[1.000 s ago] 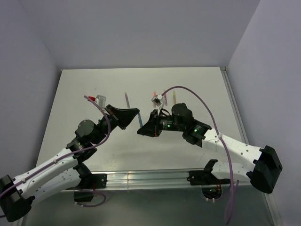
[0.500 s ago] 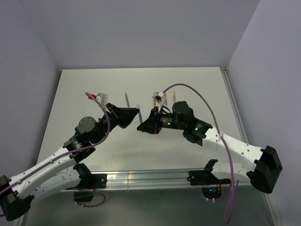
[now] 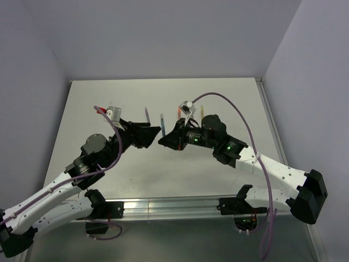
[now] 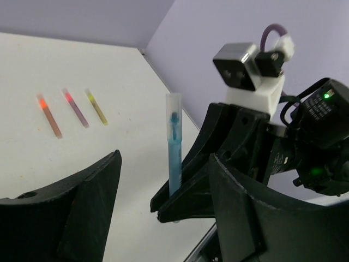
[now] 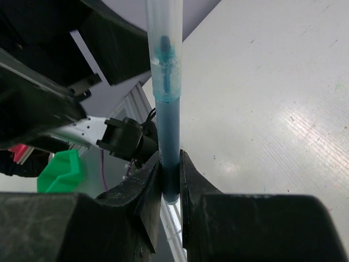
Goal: Insert the pens into the pen caps
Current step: Press the pen cap onto the pen.
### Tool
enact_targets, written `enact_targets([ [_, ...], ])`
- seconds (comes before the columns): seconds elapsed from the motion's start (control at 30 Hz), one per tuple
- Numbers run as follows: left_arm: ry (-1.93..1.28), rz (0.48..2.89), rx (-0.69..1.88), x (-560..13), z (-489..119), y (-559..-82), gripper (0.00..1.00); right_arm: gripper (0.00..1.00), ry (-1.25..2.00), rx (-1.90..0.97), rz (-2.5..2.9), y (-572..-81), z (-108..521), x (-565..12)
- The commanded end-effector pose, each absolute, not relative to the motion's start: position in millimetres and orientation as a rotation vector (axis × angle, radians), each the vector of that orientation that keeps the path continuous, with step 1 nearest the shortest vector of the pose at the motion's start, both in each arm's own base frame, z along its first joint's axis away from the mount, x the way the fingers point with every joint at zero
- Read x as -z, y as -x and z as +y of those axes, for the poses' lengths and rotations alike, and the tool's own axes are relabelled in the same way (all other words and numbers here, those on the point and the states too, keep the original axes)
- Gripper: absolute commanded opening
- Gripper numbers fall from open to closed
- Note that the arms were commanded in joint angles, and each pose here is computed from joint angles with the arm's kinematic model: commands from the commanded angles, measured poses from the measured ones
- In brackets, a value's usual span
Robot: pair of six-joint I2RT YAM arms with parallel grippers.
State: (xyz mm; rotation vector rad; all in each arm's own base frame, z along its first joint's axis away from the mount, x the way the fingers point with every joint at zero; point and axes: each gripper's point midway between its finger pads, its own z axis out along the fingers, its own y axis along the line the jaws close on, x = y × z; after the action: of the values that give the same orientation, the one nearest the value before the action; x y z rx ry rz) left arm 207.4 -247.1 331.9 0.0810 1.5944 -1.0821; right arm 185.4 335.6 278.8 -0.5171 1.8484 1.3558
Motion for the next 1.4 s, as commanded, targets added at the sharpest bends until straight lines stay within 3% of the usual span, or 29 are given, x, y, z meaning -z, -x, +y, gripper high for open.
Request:
enact_targets([
  [0.0, -0.098, 1.496, 1.061, -368.3, -237.7, -208.4, 0.71, 0.00, 0.571, -1.374, 1.748, -178.4, 340.6, -309.4],
  [0.23, -0.197, 1.548, 1.091, -371.6, -251.6, -219.1, 0.73, 0.00, 0.619, -1.399, 1.756, -163.6, 349.6, -306.5],
  [0.57, -0.308, 1.589, 1.186, -363.4, -267.1, -216.6, 0.69, 0.00, 0.642, -1.389, 1.756, -160.3, 354.8, -309.0],
  [0.87, -0.324, 1.579, 1.218, -364.7, -266.0, -210.5, 0.55, 0.00, 0.650, -1.382, 1.774, -161.7, 357.2, -304.8],
  [1.2, -0.312, 1.560, 1.215, -370.4, -260.3, -212.1, 0.57, 0.00, 0.654, -1.380, 1.789, -161.1, 358.3, -299.7],
  [1.37, -0.308, 1.567, 1.218, -368.0, -259.5, -214.0, 0.50, 0.00, 0.657, -1.381, 1.790, -160.1, 359.1, -298.8],
])
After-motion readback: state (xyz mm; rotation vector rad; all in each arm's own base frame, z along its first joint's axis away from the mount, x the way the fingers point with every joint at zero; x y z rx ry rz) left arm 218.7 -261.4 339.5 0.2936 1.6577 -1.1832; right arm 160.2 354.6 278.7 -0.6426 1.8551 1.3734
